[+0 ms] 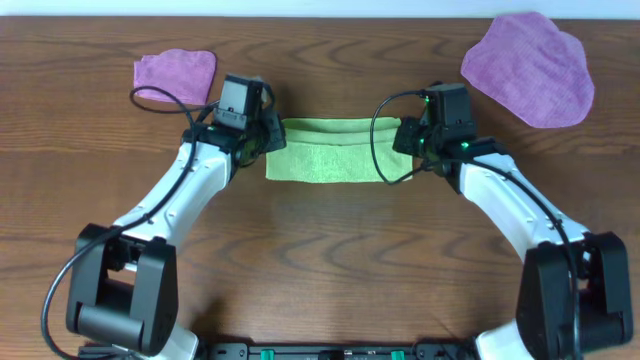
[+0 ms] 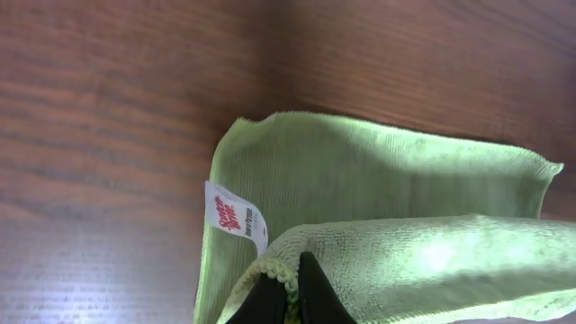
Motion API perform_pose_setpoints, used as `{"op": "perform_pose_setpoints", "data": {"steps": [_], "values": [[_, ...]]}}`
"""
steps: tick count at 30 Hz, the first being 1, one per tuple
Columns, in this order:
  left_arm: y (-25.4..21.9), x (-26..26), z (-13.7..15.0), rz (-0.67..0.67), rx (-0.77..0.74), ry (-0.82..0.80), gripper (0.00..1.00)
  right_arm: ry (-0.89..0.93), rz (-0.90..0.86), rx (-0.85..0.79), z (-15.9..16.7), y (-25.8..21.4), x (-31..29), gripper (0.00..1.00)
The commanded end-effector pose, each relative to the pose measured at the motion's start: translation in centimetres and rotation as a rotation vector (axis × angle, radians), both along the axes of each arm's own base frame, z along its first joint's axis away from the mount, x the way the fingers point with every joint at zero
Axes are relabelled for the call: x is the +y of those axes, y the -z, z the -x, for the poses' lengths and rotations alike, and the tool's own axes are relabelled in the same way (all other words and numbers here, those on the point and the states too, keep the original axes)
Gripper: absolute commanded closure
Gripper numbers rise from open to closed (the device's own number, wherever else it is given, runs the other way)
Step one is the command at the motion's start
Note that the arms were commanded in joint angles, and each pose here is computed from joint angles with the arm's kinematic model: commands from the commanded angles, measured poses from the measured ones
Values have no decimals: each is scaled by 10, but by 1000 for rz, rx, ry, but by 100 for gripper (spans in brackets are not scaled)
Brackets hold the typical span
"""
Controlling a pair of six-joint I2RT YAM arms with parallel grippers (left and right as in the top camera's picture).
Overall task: Fold the cloth
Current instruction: 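Lift the bottom edge and fold it forward toward the top edge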
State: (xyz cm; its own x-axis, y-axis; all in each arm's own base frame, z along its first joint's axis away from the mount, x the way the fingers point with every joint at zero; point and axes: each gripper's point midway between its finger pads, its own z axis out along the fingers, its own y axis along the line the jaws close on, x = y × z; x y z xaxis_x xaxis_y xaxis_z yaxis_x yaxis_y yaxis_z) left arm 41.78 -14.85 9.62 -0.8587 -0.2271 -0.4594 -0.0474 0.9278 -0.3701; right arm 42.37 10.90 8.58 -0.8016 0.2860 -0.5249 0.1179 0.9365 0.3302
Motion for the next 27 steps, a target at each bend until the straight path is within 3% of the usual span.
{"op": "perform_pose_setpoints", "data": {"steps": [1, 10, 21, 27], "values": [[-3, 7, -15, -29, -23, -1, 94, 2, 27, -27, -13, -5, -7, 98], [13, 9, -28, -37, 0, -1, 94, 30, 25, -37, -23, 2, -18, 98], [4, 24, -43, -38, -45, -31, 94, 32, 25, -118, -47, -23, -20, 98], [-2, 32, -49, -34, -58, -37, 94, 18, 17, -52, -60, -11, -15, 98]]}}
